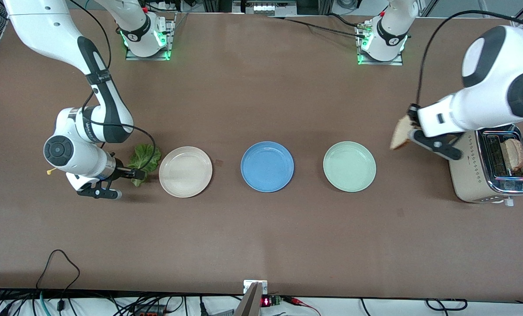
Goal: Make sandwich in blue plate with both arms
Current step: 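Lower the toast onto the blue plate while the right gripper grasps lettuce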
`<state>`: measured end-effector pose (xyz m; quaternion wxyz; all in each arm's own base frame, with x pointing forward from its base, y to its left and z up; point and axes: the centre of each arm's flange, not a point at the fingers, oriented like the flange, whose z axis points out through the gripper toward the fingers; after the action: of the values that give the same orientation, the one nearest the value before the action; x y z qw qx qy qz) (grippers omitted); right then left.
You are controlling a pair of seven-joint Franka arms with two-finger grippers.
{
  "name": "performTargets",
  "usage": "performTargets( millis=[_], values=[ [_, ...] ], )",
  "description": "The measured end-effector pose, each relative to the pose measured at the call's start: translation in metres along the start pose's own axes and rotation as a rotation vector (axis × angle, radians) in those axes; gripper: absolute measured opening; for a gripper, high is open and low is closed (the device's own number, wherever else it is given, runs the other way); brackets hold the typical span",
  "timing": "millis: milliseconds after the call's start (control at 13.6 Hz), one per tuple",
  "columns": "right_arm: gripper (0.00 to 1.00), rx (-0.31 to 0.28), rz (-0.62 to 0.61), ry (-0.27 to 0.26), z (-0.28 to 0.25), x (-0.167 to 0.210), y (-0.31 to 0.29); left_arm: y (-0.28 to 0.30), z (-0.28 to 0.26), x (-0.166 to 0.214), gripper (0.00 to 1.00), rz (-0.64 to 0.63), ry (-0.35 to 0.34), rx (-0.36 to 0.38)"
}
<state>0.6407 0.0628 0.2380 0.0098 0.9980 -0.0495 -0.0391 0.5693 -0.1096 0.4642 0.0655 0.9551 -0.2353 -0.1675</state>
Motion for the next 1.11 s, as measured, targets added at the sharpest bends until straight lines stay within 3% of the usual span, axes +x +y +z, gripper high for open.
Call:
performTargets(
  millis=[221,516,738,885,1107],
  values=[
    [1.0,-0.006,-0.001,-0.023,0.021,-0.001,0.0,0.039,0.029,0.037,0.07,0.018,0.01,-0.184],
    [1.0,-0.01,-0.001,-0.038,0.038,-0.002,0.0,0.042,0.06,0.09,0.07,-0.036,0.138,-0.5],
    [0.98,-0.011,-0.002,-0.043,0.041,-0.002,0.0,0.04,0.091,0.122,0.07,-0.106,0.202,-0.668],
    [0.9,-0.012,-0.002,-0.046,0.043,-0.002,-0.001,0.05,0.116,0.145,0.07,-0.109,0.25,-0.744],
    [0.88,-0.012,-0.002,-0.049,0.045,-0.003,0.0,0.071,0.158,0.176,0.07,-0.086,0.344,-0.768]
  ],
)
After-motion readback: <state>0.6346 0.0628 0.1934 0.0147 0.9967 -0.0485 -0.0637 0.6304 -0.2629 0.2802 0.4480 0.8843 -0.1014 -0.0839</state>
